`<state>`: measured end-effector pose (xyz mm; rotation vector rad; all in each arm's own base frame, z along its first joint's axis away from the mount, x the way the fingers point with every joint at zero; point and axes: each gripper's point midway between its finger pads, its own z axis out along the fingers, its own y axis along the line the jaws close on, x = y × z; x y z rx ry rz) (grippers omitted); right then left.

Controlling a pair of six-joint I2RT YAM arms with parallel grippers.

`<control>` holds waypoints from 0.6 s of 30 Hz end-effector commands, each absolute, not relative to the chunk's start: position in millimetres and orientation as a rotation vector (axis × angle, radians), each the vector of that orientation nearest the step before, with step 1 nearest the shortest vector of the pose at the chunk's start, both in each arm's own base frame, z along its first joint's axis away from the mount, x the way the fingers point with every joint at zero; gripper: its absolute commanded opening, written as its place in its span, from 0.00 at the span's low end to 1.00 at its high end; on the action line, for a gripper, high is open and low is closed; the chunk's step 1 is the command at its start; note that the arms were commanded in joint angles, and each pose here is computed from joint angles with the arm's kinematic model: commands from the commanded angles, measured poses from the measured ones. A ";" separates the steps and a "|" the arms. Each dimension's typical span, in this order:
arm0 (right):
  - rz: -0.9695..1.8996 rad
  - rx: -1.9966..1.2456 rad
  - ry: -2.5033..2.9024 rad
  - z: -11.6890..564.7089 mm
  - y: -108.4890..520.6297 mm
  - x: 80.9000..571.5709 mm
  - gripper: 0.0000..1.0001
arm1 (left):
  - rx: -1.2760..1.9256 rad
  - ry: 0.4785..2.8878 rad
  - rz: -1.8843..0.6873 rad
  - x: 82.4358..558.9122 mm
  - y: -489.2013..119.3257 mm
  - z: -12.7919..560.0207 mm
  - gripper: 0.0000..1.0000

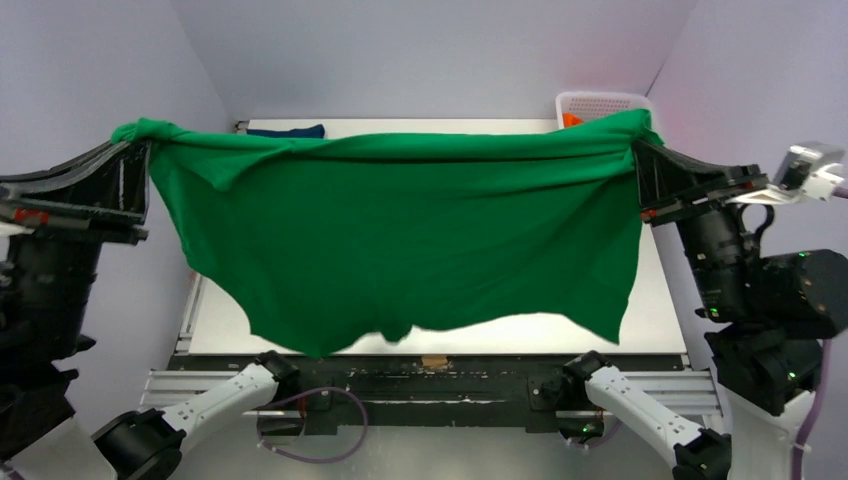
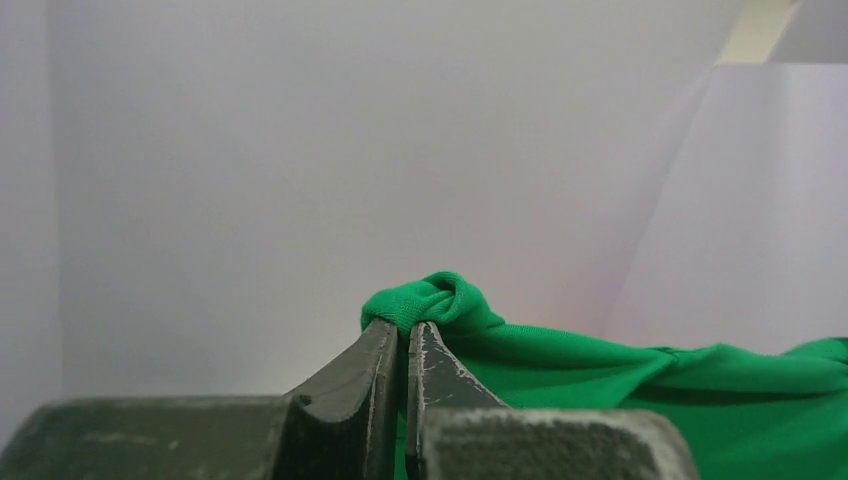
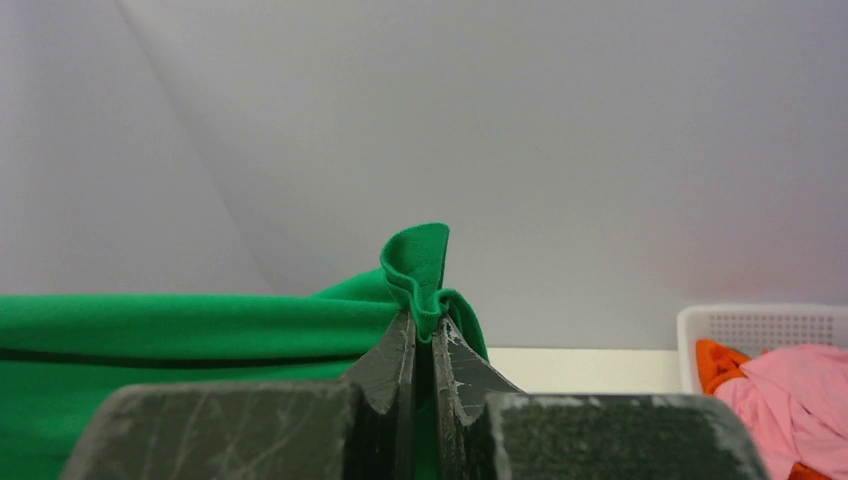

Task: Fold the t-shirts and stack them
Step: Flatten out the tshirt

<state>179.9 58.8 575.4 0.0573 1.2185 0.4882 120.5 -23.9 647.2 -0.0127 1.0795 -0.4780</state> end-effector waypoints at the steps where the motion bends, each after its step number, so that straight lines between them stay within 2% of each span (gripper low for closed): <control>1: 0.344 0.257 1.349 519.3 46.7 235.6 0.00 | -0.189 1.223 -0.165 214.7 -23.8 609.7 0.00; 4: 0.151 0.483 1.427 458.7 24.7 276.8 0.00 | -0.220 1.343 0.003 285.6 -44.0 558.0 0.00; 9: -0.177 0.614 1.686 323.7 25.7 350.9 0.00 | -0.278 1.691 0.118 418.8 -62.3 417.8 0.02; 10: -0.210 0.614 1.751 296.2 29.8 367.2 0.00 | -0.266 1.757 0.149 444.3 -67.5 385.4 0.10; 12: -0.265 0.587 1.870 245.3 38.8 402.3 0.01 | -0.239 1.872 0.160 489.8 -79.6 327.0 0.17; 14: -0.318 0.564 1.972 209.4 44.4 435.0 0.24 | -0.223 1.979 0.156 529.9 -88.0 279.5 0.26; 15: -0.353 0.558 2.011 198.4 45.4 450.1 0.32 | -0.229 2.035 0.162 543.0 -88.7 264.3 0.42; 18: -0.453 0.550 2.084 179.1 44.7 477.3 0.50 | -0.248 2.131 0.157 562.3 -90.6 250.8 0.82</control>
